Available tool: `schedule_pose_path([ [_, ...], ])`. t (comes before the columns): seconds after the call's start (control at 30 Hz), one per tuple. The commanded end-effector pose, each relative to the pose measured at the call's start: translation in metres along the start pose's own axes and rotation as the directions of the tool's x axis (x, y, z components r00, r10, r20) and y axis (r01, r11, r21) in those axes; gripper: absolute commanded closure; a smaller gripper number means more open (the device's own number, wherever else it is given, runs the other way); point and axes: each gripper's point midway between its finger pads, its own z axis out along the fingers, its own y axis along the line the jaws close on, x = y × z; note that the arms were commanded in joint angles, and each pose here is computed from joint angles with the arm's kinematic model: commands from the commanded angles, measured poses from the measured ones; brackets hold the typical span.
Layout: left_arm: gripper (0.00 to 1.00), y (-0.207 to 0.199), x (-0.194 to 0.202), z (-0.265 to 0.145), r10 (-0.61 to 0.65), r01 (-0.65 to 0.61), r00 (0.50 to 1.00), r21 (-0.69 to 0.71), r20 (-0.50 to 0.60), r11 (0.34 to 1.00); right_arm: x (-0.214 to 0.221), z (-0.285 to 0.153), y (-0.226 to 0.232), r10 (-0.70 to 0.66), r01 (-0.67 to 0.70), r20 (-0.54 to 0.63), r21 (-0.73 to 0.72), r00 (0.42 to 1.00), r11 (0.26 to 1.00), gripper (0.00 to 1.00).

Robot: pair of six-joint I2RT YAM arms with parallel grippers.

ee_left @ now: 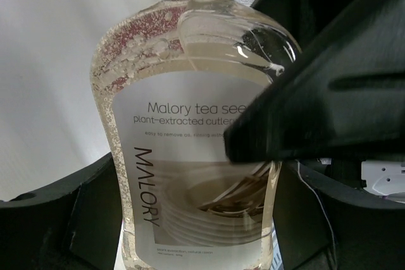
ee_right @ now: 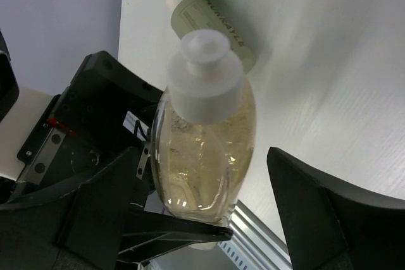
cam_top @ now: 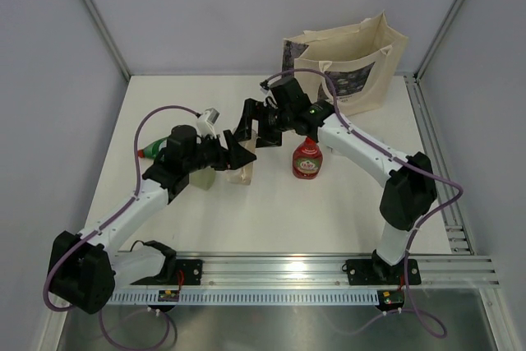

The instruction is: Place the personal care products into the canvas bag

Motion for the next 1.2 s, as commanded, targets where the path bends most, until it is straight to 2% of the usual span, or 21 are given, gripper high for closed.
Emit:
schedule_pose_path([
  [0.0, 1.0, -0.054, -0.051, -0.015, 0.083, -0.115, 0.98, 0.173, 0.181, 0.978, 0.001, 0.0, 0.028, 0.01, -0.011, -0.004, -0.077, 1.0, 0.997, 0.14],
  [0.1, 0.97, -0.054, -0.051, -0.014, 0.077, -0.108, 0.981, 0.17, 0.178, 0.979, 0.006, 0.003, 0.033, 0.001, -0.005, -0.036, -0.125, 0.999, 0.992, 0.39],
  [0.13, 0.88, -0.054, -0.052, -0.015, 0.076, -0.106, 0.981, 0.17, 0.179, 0.98, 0.005, 0.004, 0.038, -0.008, 0.003, -0.035, -0.151, 0.999, 0.988, 0.57],
  [0.2, 0.75, -0.051, -0.051, -0.016, 0.068, -0.096, 0.981, 0.153, 0.181, 0.984, 0.007, 0.003, 0.042, -0.016, 0.007, -0.05, -0.182, 0.999, 0.983, 0.75],
  [0.23, 0.62, -0.052, -0.052, -0.017, 0.067, -0.096, 0.98, 0.149, 0.186, 0.984, 0.006, 0.002, 0.045, -0.031, 0.022, -0.045, -0.198, 0.999, 0.98, 0.83],
  [0.27, 0.56, -0.05, -0.053, -0.02, 0.065, -0.092, 0.979, 0.134, 0.195, 0.987, 0.007, 0.001, 0.047, -0.041, 0.031, -0.047, -0.209, 0.998, 0.977, 0.94],
  [0.3, 0.5, -0.049, -0.054, -0.021, 0.065, -0.091, 0.977, 0.123, 0.203, 0.988, 0.007, 0.001, 0.049, -0.061, 0.049, -0.049, -0.221, 0.997, 0.974, 0.98],
  [0.33, 0.37, -0.048, -0.054, -0.023, 0.064, -0.089, 0.976, 0.114, 0.208, 0.99, 0.005, -0.001, 0.052, -0.077, 0.064, -0.045, -0.24, 0.996, 0.969, 1.0],
  [0.4, 0.17, -0.049, -0.055, -0.029, 0.071, -0.097, 0.972, 0.107, 0.226, 0.989, -0.001, -0.007, 0.06, -0.11, 0.092, -0.045, -0.303, 0.993, 0.949, 1.0],
  [0.47, 0.01, -0.049, -0.054, -0.031, 0.083, -0.108, 0.971, 0.101, 0.225, 0.989, -0.008, -0.014, 0.066, -0.151, 0.131, -0.033, -0.346, 0.988, 0.929, 1.0],
  [0.6, 0.01, -0.054, -0.053, -0.042, 0.111, -0.139, 0.965, 0.1, 0.239, 0.985, -0.029, -0.04, 0.084, -0.305, 0.285, 0.033, -0.465, 0.952, 0.838, 1.0],
  [0.8, 0.01, -0.047, -0.052, -0.052, 0.146, -0.156, 0.964, 0.029, 0.222, 0.987, -0.09, -0.09, 0.091, -0.361, 0.413, 0.204, -0.507, 0.91, 0.756, 1.0],
  [0.97, 0.01, -0.036, -0.058, -0.066, 0.201, -0.187, 0.951, -0.083, 0.235, 0.979, -0.148, -0.143, 0.082, -0.38, 0.521, 0.377, -0.409, 0.844, 0.749, 1.0],
  [1.07, 0.01, -0.029, -0.064, -0.074, 0.231, -0.2, 0.943, -0.149, 0.239, 0.968, -0.184, -0.181, 0.074, -0.387, 0.569, 0.487, -0.312, 0.783, 0.761, 1.0],
  [1.17, 0.01, -0.015, -0.065, -0.08, 0.245, -0.192, 0.943, -0.231, 0.226, 0.954, -0.22, -0.222, 0.067, -0.403, 0.605, 0.596, -0.182, 0.695, 0.775, 1.0],
])
